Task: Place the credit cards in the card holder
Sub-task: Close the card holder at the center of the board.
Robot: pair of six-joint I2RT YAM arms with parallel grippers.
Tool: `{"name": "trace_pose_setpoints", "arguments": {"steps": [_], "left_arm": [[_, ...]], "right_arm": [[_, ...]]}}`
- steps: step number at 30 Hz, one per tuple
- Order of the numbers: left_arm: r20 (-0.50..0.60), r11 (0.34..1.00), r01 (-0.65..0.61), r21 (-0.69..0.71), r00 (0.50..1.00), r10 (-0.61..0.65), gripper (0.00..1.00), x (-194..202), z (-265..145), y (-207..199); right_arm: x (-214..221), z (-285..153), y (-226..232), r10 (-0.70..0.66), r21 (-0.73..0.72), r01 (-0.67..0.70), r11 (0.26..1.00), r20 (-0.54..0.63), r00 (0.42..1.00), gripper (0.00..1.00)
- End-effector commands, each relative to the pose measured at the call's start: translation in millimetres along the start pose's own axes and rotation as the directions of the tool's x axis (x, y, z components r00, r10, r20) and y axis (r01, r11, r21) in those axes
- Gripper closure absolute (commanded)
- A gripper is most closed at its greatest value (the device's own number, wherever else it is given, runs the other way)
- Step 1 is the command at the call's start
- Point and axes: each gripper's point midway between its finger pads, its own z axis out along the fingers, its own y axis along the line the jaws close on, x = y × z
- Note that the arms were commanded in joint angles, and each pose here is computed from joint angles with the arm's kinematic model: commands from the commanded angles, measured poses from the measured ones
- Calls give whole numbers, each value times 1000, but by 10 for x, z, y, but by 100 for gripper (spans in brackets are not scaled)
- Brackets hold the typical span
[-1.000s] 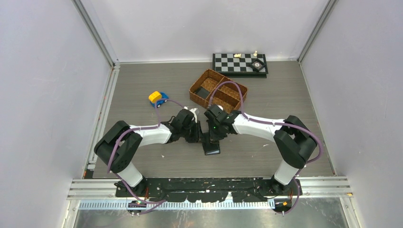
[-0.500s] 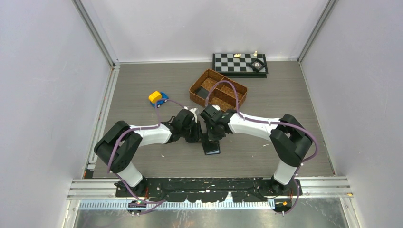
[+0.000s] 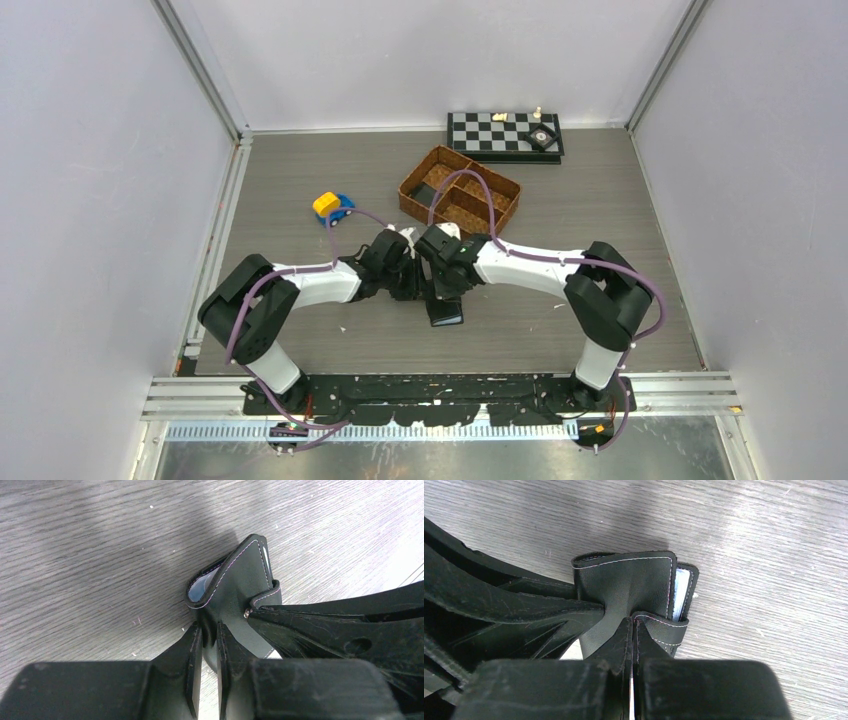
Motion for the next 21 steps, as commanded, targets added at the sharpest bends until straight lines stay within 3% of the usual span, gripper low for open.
{"name": "trace_pose_setpoints", "arguments": {"steps": [1,21], "left_arm": [[-37,998,-34,-58,999,32,92,166,81,127],[-23,1000,-15,-24,1000,14,94,186,68,82]], "right_arm": [[278,312,364,12,-82,-18,997,-69,998,100],[338,525,511,37,-58,-41,997,-71,997,100]]}}
